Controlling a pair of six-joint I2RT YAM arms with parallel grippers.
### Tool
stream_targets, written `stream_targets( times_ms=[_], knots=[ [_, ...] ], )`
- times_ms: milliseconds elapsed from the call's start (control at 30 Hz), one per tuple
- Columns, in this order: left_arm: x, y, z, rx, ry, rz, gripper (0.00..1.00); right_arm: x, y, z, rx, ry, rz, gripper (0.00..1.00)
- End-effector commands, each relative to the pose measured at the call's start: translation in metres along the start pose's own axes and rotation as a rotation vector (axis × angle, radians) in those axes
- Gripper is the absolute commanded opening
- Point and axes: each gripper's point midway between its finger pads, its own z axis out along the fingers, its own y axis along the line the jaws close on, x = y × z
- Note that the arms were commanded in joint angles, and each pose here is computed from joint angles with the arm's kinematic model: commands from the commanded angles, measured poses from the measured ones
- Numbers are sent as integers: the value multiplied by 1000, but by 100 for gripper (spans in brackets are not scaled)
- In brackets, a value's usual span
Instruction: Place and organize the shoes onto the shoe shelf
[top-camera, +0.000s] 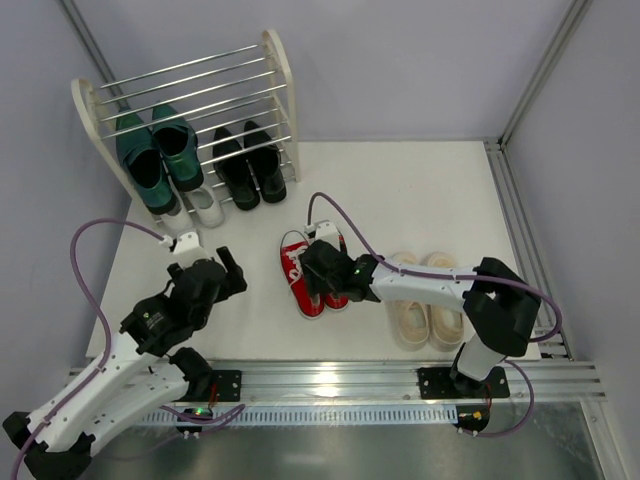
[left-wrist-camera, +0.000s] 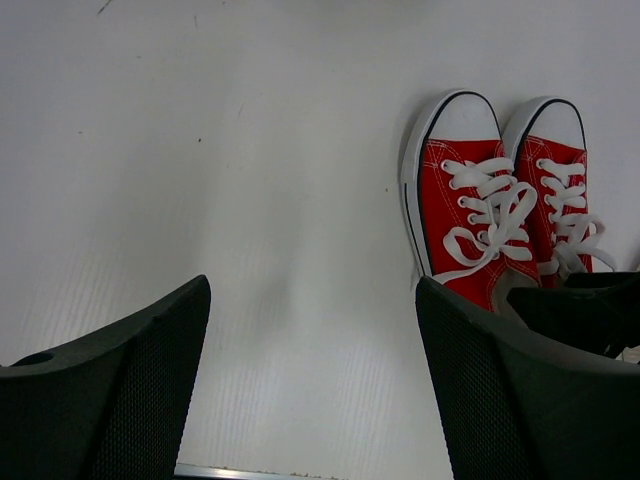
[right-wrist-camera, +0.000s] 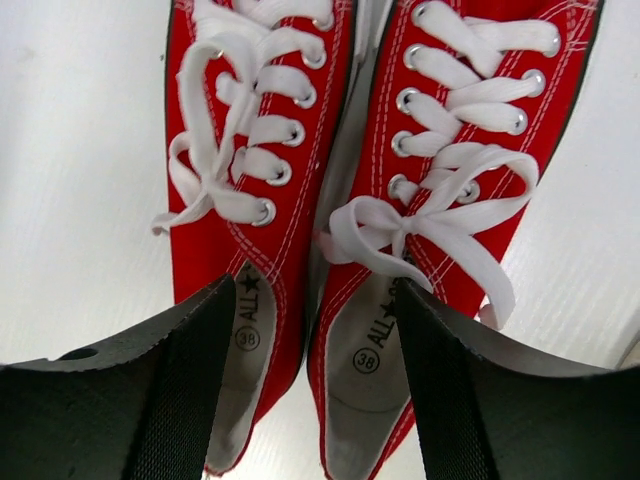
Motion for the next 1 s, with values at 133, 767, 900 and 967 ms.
stream_targets(
  times_ms=[133,767,900,967],
  knots=[
    [-2,-8,3,26,-17,-32,81,-20,-4,27,77,-150,144,59],
    [22,-38,11,150,82,-54,76,-75,46,26,-70,-219,257,8],
    [26,-41,11,164,95,-52,75,-77,61,30,-107,-174,270,33],
    [28,-47,11,188,104,-53,75,-78,69,25,-159,-179,273,51]
  ],
)
